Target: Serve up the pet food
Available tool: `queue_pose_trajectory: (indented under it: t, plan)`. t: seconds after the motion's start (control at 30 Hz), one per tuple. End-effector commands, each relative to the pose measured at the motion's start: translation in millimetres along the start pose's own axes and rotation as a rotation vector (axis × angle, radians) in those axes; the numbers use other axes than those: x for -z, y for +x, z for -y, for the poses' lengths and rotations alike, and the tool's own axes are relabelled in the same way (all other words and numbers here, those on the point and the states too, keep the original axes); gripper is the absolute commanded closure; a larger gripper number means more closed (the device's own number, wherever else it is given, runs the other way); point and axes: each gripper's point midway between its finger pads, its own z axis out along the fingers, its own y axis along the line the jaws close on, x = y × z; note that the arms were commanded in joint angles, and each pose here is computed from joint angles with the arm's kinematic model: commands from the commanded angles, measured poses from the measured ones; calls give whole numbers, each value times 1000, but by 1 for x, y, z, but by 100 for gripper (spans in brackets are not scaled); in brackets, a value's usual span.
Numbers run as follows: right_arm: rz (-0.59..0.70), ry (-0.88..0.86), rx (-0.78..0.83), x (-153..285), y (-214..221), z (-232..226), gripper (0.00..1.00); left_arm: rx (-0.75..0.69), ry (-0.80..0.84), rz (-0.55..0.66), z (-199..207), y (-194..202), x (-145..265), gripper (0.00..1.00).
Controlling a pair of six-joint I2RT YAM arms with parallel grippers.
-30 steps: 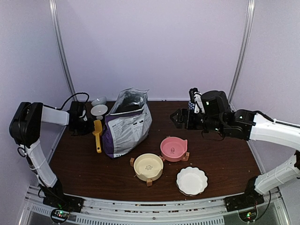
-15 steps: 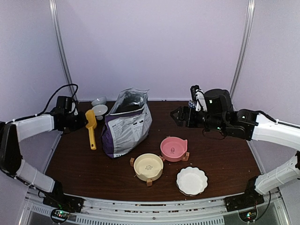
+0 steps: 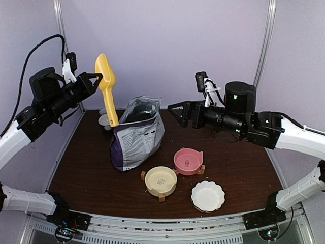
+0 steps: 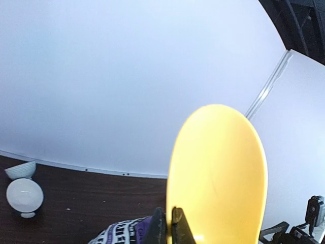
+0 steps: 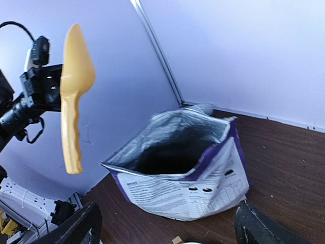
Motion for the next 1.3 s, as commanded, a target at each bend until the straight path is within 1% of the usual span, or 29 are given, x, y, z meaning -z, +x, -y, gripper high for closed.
queue_pose_trajectory:
  t: [0.0, 0.1, 0.27, 0.4, 0.53, 0.73, 0.87, 0.97, 1.07, 1.13, 1.2, 1.23, 1.27]
  plan:
    - [37, -144, 110, -2, -19, -50, 8, 74, 100, 74, 43, -4, -18, 100]
    - [-2, -217, 172, -9, -12, -75, 8, 102, 156, 62, 63, 7, -29, 100]
    - [-90, -205, 231, -33, 12, -80, 9, 142, 224, 59, 83, 17, -36, 100]
    - [-120, -208, 236, -48, 22, -83, 9, 173, 248, 56, 90, 25, -36, 100]
    - [-130, -151, 207, -62, 26, -77, 15, 192, 257, 64, 92, 28, -34, 100]
    - [-108, -100, 122, -71, 21, -71, 33, 194, 241, 70, 87, 33, -34, 100]
    - [-88, -98, 78, -74, 17, -72, 49, 206, 242, 68, 85, 36, -34, 100]
    - [-79, -103, 62, -75, 15, -73, 57, 211, 244, 71, 85, 37, -34, 100]
    - [-72, -101, 53, -73, 13, -73, 75, 208, 240, 67, 84, 38, -33, 100]
    - [-63, -95, 49, -71, 11, -72, 84, 207, 237, 64, 82, 39, -33, 100]
    - [-53, -84, 44, -67, 9, -68, 90, 199, 242, 65, 82, 39, -31, 100]
    - [-52, -77, 46, -65, 8, -67, 92, 189, 247, 71, 82, 37, -28, 95]
    - [-49, -70, 50, -62, 6, -65, 93, 175, 250, 75, 82, 36, -25, 85]
